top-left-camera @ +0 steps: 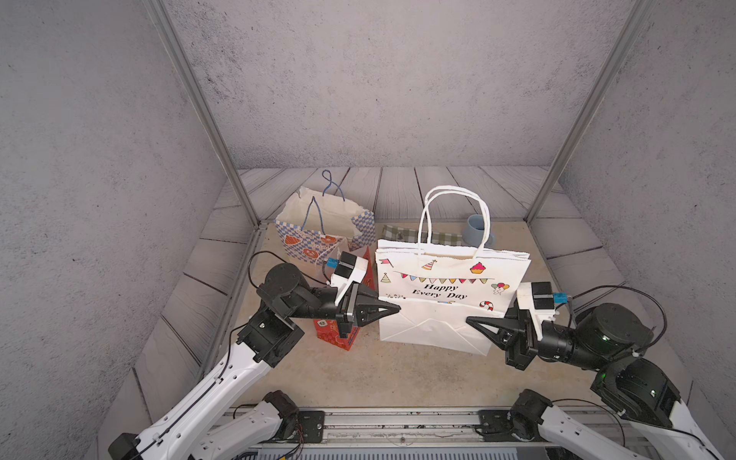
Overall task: Put away the paper bag
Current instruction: Press the paper bag at the center of the board.
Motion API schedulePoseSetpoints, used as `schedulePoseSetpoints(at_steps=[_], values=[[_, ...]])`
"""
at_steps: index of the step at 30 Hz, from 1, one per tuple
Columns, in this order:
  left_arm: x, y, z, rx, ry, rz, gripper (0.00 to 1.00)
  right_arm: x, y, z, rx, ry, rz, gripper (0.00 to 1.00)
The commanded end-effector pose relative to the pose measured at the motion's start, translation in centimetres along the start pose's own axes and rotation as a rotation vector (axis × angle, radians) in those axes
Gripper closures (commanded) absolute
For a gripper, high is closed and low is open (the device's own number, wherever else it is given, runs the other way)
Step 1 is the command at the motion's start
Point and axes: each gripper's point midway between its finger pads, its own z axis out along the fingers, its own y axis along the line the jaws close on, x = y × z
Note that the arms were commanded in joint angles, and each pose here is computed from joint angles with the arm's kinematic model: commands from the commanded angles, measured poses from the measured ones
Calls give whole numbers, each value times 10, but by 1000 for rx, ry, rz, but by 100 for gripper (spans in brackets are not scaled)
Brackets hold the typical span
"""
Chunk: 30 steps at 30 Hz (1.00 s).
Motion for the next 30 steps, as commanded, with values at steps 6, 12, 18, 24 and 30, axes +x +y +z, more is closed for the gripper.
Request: schedulePoseSetpoints(at_steps=[6,12,18,24,30], values=[[-30,2,0,-41,-84,20,26,-8,3,1,-15,-24,4,100],[-37,-3,3,9,-94,14,72,-8,2,3,-19,-23,-2,100],[-35,1,2,-24,-79,4,100,-6,-5,5,15,-22,0,81],[-33,32,-1,-189,-121,-24,100,-17,-25,-17,205,-6,-53,17],[-21,81,13,-365,-115,-113,100,-55,-61,-96,637,-164,-194,10]])
